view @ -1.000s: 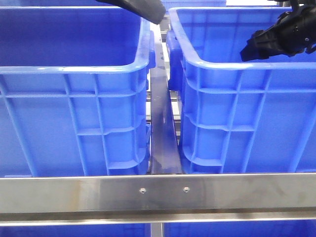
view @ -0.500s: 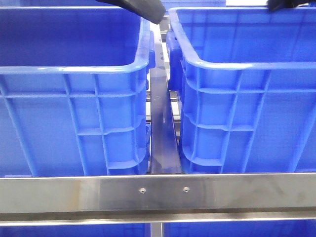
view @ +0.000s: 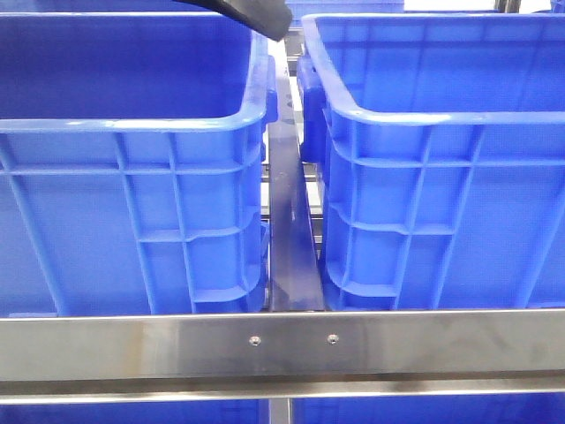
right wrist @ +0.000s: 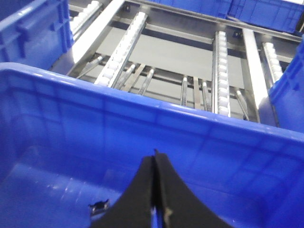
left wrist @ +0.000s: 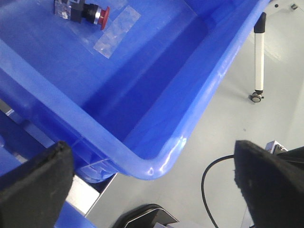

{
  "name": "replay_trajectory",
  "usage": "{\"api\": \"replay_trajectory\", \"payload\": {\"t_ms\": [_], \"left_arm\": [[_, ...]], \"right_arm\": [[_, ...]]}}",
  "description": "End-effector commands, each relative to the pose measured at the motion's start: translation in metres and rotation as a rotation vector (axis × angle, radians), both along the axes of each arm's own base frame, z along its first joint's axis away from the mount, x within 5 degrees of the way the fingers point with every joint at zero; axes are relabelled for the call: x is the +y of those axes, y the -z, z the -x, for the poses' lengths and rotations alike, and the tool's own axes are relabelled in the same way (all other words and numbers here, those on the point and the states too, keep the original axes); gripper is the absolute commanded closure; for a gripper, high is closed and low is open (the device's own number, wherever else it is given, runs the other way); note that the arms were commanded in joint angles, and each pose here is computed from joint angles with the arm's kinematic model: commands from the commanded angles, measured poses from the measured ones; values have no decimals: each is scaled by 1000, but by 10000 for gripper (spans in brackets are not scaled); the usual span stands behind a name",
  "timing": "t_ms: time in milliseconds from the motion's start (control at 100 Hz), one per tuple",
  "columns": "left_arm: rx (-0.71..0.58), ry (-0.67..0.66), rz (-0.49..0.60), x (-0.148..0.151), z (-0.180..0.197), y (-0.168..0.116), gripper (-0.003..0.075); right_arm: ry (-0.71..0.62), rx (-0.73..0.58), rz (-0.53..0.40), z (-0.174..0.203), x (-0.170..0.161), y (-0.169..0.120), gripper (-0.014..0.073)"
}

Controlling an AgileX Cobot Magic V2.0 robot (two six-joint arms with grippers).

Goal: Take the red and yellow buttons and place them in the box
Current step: 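Reach the left gripper into the button bin and grasp a yellow button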

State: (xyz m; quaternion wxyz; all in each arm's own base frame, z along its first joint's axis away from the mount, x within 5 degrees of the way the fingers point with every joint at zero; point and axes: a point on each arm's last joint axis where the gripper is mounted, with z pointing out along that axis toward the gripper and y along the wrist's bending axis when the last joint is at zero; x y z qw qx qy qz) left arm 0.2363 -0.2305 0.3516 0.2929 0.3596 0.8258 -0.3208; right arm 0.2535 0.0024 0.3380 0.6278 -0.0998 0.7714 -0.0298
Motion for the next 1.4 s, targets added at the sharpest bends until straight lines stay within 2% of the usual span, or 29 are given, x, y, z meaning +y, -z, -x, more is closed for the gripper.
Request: {"api": "replay_trajectory", "payload": {"t_ms": [0, 230, 450, 540, 640, 900, 980, 1130, 1390], "left_arm": [[-67, -26, 94, 1, 5, -26, 82], [-117, -45, 72, 4, 2, -27, 82], [-178, -160, 60, 40, -13, -41, 82], [-188, -254, 32, 63, -22, -44, 82], [-189, -335, -50, 86, -31, -41, 82], [-167, -577, -221, 127, -47, -28, 82], [-160, -632, -285, 133, -51, -22, 82], [-63, -714, -413, 140, -60, -1, 82], [48, -700, -478, 132, -76, 32, 82]], "right_arm": [[8, -90, -111, 30, 1, -17, 662], [4, -174, -108, 98, 3, -1, 662], [0, -242, -106, 136, 5, 15, 662], [0, -237, -106, 140, 5, 21, 662], [1, -224, -106, 140, 5, 26, 662], [1, -224, -106, 140, 5, 26, 663], [0, -224, -106, 140, 5, 26, 663], [-4, -225, -107, 140, 5, 26, 663], [-7, -226, -107, 140, 6, 26, 663]]}}
